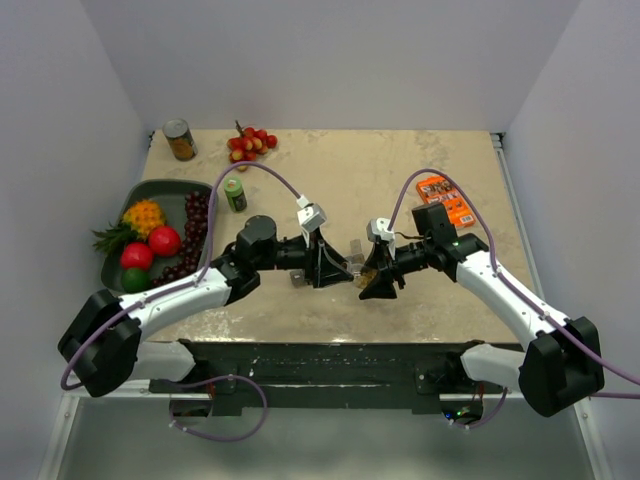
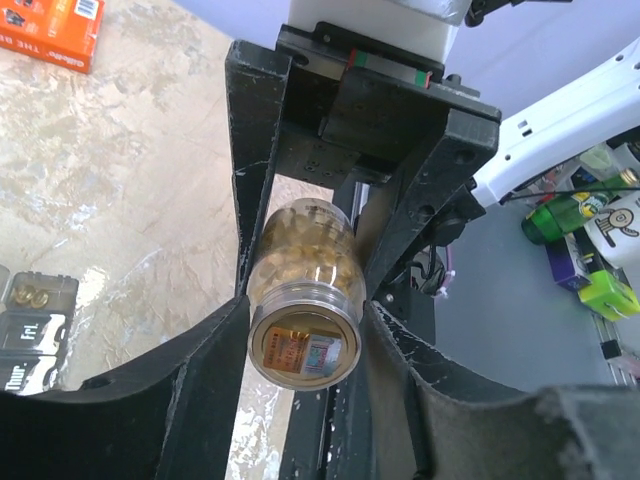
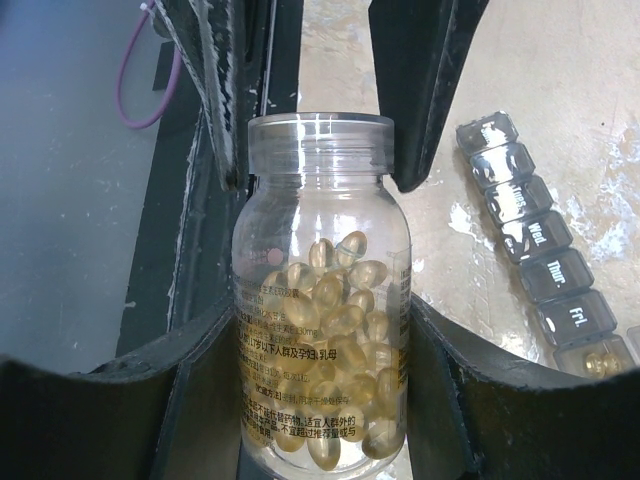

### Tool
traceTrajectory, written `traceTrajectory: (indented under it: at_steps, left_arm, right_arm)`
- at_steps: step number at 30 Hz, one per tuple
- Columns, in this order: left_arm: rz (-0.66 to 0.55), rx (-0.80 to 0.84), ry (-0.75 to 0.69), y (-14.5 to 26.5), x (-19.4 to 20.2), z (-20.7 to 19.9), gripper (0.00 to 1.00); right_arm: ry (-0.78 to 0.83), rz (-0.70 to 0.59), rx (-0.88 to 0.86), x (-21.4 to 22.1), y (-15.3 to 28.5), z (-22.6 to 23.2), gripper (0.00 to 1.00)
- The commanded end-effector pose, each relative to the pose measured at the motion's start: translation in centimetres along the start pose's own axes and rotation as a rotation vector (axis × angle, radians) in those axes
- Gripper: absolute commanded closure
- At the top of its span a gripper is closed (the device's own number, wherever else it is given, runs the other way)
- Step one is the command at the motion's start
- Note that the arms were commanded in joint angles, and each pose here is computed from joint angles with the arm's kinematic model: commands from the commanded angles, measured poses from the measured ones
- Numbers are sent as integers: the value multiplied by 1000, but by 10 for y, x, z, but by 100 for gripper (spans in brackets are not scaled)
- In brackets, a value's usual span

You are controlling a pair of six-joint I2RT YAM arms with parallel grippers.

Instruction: Sort the pills into containers

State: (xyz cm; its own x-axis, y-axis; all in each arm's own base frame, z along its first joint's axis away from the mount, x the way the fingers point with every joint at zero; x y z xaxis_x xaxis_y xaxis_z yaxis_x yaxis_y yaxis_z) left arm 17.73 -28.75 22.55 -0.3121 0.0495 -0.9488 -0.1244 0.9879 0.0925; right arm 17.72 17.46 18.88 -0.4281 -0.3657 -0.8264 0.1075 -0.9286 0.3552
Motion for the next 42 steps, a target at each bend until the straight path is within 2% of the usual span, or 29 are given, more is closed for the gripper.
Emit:
traceTrajectory:
  at_steps: [1,5,7,8,9,11,12,14,17,18,19,21,22,24,29,30,32,33,35,37,38,40,42]
  left_arm:
    - [-15,47,-29,-4,-13,-1,47]
    - [15,50,-24,-3,-7,-1,44]
    - [25,45,-19,-3,-6,-1,46]
    - [26,45,-17,-3,-6,-1,51]
    - [26,43,-17,-3,-7,-1,66]
    - [26,43,-14,-3,-7,-1,81]
    - [26,41,-14,-2,-7,-1,97]
    - [25,28,-16,-1,-7,0,100]
    - [25,-7,-17,3,-7,1,100]
    - [31,-22,-7,6,-6,3,100]
    - [27,-41,-6,9,-7,4,100]
    - [44,-70,13,15,-3,8,100]
    - [42,-94,15,19,-4,10,100]
    - [81,-148,42,26,3,16,100]
    - [148,-335,60,47,9,33,100]
    - [206,-377,83,54,17,36,100]
    - [222,-527,78,66,8,49,100]
    - [294,-591,106,76,15,52,100]
    - [319,-778,89,92,-3,66,100]
    - [415,-933,89,113,-1,76,100]
    - [414,-992,86,123,-12,83,100]
    - [494,-1108,94,147,-8,99,100]
    - [545,-1157,91,162,-9,111,100]
  right_arm:
    - [27,-17,-6,-5,0,3,100]
    - [28,-17,-2,-5,0,2,100]
    - [26,-17,1,-5,1,2,100]
    - [25,-15,3,-5,0,1,100]
    - [22,-14,4,-4,0,1,100]
    - [23,-14,9,-5,0,0,100]
    - [21,-13,15,-4,0,0,100]
    - [19,-12,18,-4,0,0,97]
    - [22,-15,25,-4,1,-1,80]
    - [19,-14,26,-4,1,-1,70]
    - [20,-12,29,-3,1,-1,54]
    - [23,-14,41,-4,1,-2,36]
    - [24,-10,53,-4,2,-4,19]
    - [25,-11,72,-5,3,-6,3]
    - [36,-40,174,-10,16,-18,1]
    - [33,-47,196,-10,19,-21,1]
    - [21,-64,255,-7,27,-30,1]
    - [17,-63,292,-6,30,-34,1]
    - [3,-60,342,-3,36,-41,1]
    - [-12,-50,370,-1,39,-47,1]
    - [-17,-50,377,-2,40,-49,1]
    - [-28,-40,380,1,40,-52,1]
    - [-27,-35,377,2,40,-52,1]
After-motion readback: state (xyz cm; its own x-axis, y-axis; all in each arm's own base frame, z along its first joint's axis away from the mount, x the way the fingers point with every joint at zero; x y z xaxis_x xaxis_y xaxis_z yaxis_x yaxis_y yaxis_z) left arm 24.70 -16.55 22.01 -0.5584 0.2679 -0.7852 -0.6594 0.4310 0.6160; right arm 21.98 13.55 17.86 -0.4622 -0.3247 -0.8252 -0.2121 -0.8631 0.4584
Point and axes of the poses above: each gripper's point midway between its finger pads, its own y axis back along the fingers, its own z axis along the line the jaws close on, x = y × z, the point moved 6 cm from there along y, back along the fingers, and after that the axes turned 12 degrees about -y, right-handed, at the moved point
